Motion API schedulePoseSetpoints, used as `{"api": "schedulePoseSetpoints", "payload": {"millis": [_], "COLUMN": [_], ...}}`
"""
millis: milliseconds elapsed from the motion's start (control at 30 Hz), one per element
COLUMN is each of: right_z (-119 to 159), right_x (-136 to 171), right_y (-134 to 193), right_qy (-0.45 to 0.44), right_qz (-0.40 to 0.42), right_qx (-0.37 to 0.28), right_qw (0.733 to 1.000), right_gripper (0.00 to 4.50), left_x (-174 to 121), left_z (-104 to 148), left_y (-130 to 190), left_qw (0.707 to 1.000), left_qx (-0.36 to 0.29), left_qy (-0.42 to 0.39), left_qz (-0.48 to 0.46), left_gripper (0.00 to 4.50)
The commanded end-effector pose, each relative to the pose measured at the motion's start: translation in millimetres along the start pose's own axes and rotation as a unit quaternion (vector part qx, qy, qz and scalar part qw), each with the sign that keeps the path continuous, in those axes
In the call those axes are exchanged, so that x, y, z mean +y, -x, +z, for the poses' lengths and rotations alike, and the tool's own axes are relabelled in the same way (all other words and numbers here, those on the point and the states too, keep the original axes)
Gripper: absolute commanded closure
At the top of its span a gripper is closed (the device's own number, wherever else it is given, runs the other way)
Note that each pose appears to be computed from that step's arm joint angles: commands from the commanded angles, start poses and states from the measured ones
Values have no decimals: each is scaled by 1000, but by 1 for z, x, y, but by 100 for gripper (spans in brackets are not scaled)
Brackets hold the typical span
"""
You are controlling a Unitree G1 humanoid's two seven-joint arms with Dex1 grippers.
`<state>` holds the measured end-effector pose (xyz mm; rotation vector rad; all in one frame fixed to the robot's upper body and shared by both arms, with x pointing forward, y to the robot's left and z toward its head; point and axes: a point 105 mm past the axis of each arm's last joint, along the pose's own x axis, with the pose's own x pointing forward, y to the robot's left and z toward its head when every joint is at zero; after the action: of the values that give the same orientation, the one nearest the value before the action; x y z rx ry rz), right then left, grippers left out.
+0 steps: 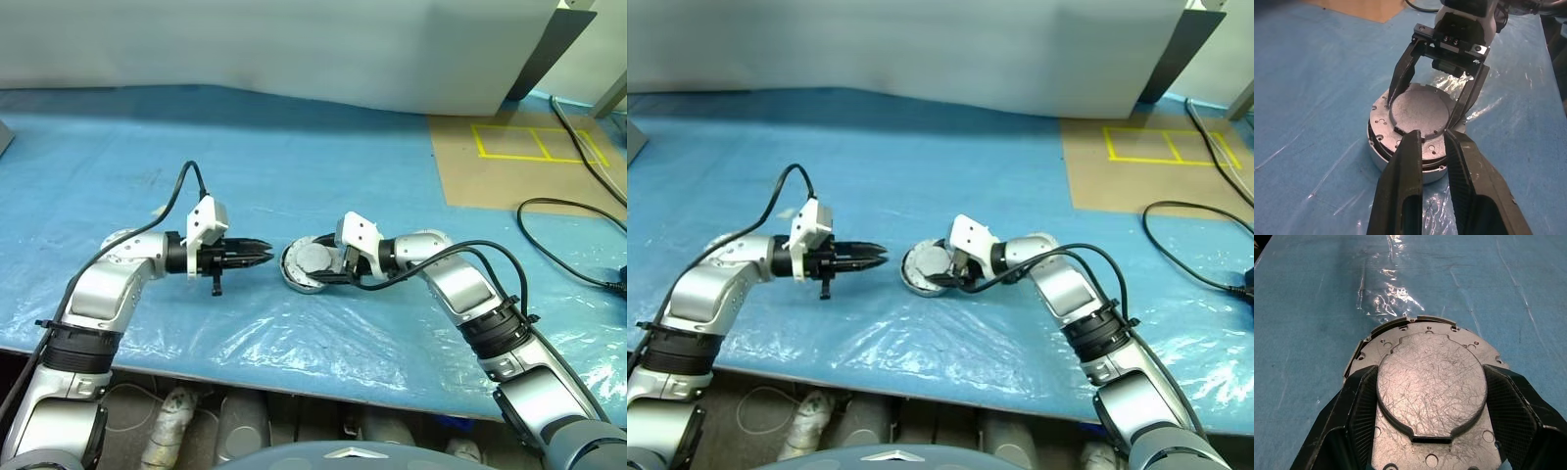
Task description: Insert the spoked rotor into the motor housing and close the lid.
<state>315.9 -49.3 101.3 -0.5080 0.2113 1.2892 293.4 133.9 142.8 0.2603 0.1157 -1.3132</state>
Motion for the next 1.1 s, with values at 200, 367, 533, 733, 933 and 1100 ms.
{"api": "schedulePoseSetpoints", "payload": {"millis": [200, 367, 533, 733, 933, 1100], "right_z": [17, 8, -4, -28, -46, -56], "right_x": [-3, -6, 1, 1, 8, 8], "right_y": [-8, -10, -20, -26, -23, -17], "right_qy": [-67, -63, -72, -77, -59, -64], "right_qz": [16, 3, 1, -13, -11, -14], "right_qx": [-13, 19, 38, 80, 111, 109], "right_qw": [998, 998, 997, 994, 992, 992], "right_gripper": [154, 154, 154, 154, 154, 154], "left_x": [0, 3, 4, 3, 4, 6], "left_z": [-4, -9, -8, -11, -11, -12], "left_y": [4, 5, 2, 0, -3, -7], "left_qw": [999, 999, 1000, 1000, 1000, 1000], "left_qx": [15, 18, 11, 17, 16, 19], "left_qy": [-31, -25, -20, -15, -16, -19], "left_qz": [-2, 10, 16, 12, 11, 14], "left_gripper": [372, 372, 372, 372, 372, 372]}}
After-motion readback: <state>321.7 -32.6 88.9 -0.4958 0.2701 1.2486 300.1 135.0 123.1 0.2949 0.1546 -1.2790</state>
